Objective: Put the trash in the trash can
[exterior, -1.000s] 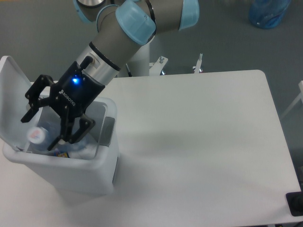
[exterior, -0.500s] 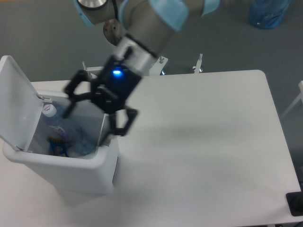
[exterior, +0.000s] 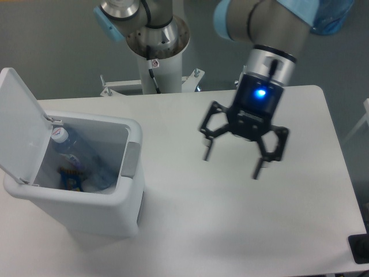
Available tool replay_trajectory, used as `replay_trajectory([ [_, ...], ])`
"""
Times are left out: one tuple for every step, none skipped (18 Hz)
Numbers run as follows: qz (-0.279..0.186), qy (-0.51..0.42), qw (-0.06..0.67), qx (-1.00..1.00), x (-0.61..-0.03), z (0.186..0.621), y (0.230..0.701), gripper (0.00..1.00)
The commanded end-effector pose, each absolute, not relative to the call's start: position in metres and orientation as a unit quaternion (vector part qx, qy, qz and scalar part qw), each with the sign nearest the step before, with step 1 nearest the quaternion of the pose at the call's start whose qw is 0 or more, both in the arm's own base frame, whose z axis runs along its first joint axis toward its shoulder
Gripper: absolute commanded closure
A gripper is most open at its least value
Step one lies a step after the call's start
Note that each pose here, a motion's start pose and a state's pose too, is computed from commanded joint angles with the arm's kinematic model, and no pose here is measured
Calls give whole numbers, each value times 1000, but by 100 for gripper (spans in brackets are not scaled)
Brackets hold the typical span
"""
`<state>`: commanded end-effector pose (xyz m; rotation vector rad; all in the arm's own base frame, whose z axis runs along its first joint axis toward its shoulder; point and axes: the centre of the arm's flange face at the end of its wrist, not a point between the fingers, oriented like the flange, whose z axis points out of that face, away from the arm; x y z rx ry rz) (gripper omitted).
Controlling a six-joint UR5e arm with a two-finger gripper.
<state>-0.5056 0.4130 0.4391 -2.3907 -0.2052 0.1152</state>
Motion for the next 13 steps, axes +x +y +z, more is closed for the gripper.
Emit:
replay_trajectory([
  [58,-65,343,-935,-511,430,411,0],
  [75,-51,323,-942,-517,423,406,0],
  [90,-42,300,-949,-521,418,402,0],
  [104,-34,275,-955,-525,412,398,0],
  [112,-29,253,-960,-528,405,397,0],
  [116,-21,239,-964,-530,398,395,0],
  [120,-1,224,-967,-532,393,394,0],
  [123,24,200,-972,-530,388,394,0],
  [126,43,174,-976,-528,381,391,0],
  [127,57,152,-979,-524,373,390,0],
  [126,70,137,-980,-518,366,394,0],
  [125,72,130,-981,-514,362,394,0],
  [124,73,127,-981,-512,361,393,0],
])
